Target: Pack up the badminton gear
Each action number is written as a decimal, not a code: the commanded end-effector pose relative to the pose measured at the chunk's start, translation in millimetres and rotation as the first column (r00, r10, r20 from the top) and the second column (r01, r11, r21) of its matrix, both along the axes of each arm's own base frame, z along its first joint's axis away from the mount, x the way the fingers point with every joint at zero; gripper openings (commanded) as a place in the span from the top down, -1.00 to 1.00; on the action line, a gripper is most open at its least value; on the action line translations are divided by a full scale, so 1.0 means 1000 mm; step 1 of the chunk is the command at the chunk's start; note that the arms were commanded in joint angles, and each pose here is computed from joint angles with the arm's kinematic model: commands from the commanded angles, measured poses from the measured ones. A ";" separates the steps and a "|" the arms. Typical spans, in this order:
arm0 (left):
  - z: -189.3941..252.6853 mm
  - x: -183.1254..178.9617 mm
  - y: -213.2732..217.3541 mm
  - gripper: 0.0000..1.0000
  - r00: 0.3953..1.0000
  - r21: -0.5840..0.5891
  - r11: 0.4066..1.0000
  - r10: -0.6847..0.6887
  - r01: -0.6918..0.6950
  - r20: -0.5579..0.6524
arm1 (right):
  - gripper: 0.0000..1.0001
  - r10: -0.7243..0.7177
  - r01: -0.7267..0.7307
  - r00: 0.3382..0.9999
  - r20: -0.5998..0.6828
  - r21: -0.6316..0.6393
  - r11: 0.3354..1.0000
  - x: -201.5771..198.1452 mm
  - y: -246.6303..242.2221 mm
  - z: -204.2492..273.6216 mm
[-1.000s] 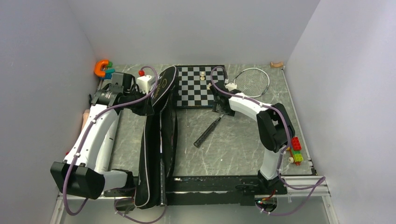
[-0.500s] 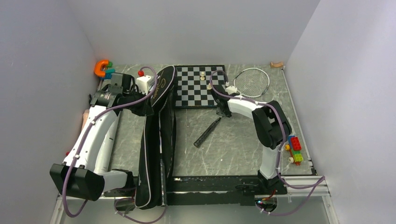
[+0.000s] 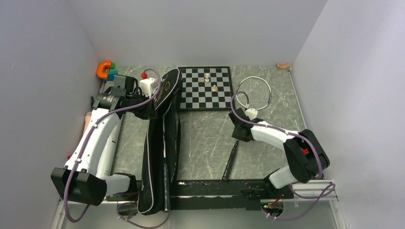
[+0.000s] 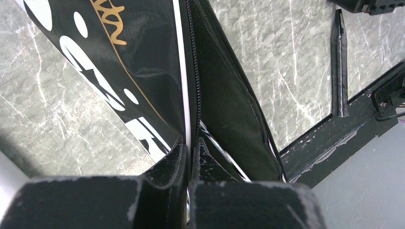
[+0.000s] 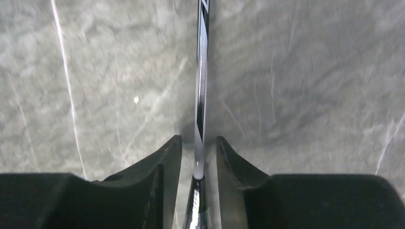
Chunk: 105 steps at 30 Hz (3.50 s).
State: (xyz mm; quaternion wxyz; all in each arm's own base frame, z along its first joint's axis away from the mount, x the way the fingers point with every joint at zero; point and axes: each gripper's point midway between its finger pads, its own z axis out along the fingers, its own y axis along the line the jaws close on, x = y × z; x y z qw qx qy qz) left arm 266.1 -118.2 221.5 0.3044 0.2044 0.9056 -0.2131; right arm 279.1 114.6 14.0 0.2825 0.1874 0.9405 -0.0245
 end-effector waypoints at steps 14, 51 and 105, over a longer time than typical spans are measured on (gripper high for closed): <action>0.018 0.000 -0.006 1.00 0.997 -0.032 0.998 -0.043 0.045 0.061 | 0.03 -0.089 0.089 0.996 0.008 0.048 0.995 0.061 -0.033 0.030; 0.004 0.041 -0.005 1.00 0.997 -0.001 1.000 -0.010 0.010 0.079 | 1.00 0.412 -0.405 0.896 0.167 -0.072 0.911 -0.100 0.057 0.166; 0.003 0.037 -0.007 1.00 0.997 -0.036 0.999 -0.013 0.015 0.073 | 1.00 0.802 -0.802 0.551 0.232 -0.118 0.585 -0.084 0.324 0.176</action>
